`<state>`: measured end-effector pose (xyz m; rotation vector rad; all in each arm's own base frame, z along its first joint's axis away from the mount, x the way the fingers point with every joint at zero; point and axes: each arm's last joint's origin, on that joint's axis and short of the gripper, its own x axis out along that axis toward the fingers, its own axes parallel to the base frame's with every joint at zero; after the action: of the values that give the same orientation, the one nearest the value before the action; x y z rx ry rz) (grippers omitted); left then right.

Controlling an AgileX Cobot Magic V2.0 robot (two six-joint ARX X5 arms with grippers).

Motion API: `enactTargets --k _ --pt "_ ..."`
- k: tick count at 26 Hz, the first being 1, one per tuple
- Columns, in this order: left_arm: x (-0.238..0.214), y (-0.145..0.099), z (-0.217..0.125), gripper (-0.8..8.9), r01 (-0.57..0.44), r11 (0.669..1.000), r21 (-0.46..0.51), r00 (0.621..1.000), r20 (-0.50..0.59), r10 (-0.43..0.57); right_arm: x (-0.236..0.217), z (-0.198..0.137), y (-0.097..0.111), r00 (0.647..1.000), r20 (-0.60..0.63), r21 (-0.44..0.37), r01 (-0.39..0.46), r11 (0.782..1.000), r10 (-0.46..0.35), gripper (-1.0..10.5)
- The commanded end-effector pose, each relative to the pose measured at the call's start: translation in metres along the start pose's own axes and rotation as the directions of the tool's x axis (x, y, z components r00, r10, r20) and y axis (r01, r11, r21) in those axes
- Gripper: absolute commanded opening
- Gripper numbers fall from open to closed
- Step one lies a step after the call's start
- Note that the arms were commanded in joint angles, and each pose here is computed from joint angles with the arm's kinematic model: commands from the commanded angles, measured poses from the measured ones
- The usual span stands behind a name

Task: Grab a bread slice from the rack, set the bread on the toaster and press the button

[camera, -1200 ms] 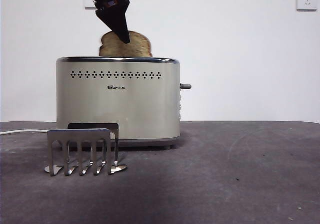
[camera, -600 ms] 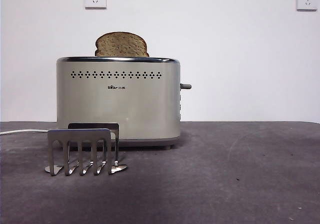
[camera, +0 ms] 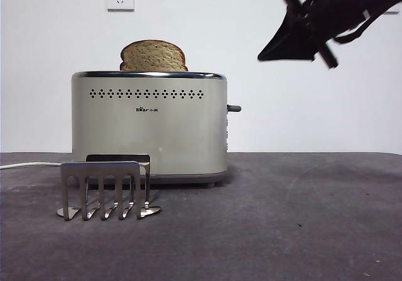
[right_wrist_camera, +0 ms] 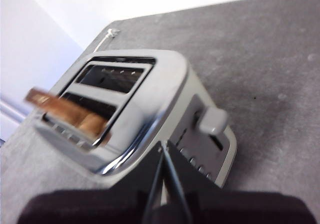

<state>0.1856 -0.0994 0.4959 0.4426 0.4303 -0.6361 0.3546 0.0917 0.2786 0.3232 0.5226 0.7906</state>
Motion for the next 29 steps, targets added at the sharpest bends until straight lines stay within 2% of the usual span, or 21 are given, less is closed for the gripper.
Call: enactTargets --k 1,9,14,19,29 --pt "-0.007 -0.004 -0.004 3.5 0.035 0.999 -0.032 0.999 -0.013 -0.035 0.017 0.007 -0.007 1.0 -0.002 0.038 -0.014 0.999 0.014 -0.1" --pt "-0.015 -0.007 -0.01 3.5 0.056 0.997 -0.049 0.997 -0.05 -0.059 0.054 0.013 -0.025 0.999 -0.027 0.082 -0.021 0.996 0.023 -0.1" --pt "-0.015 -0.007 -0.011 3.5 0.066 0.996 -0.054 0.996 -0.053 -0.069 0.067 0.004 -0.036 0.998 -0.056 0.1 -0.01 0.995 0.016 -0.1" --pt "-0.015 -0.009 -0.01 3.5 0.129 0.989 -0.067 0.991 -0.027 -0.131 0.078 -0.007 -0.043 0.996 -0.085 0.103 -0.004 0.995 0.013 -0.1" --pt "-0.015 -0.009 -0.01 3.5 0.129 0.989 -0.074 0.991 -0.03 -0.132 0.093 -0.027 -0.06 0.99 -0.139 0.125 0.015 0.992 0.003 -0.1"
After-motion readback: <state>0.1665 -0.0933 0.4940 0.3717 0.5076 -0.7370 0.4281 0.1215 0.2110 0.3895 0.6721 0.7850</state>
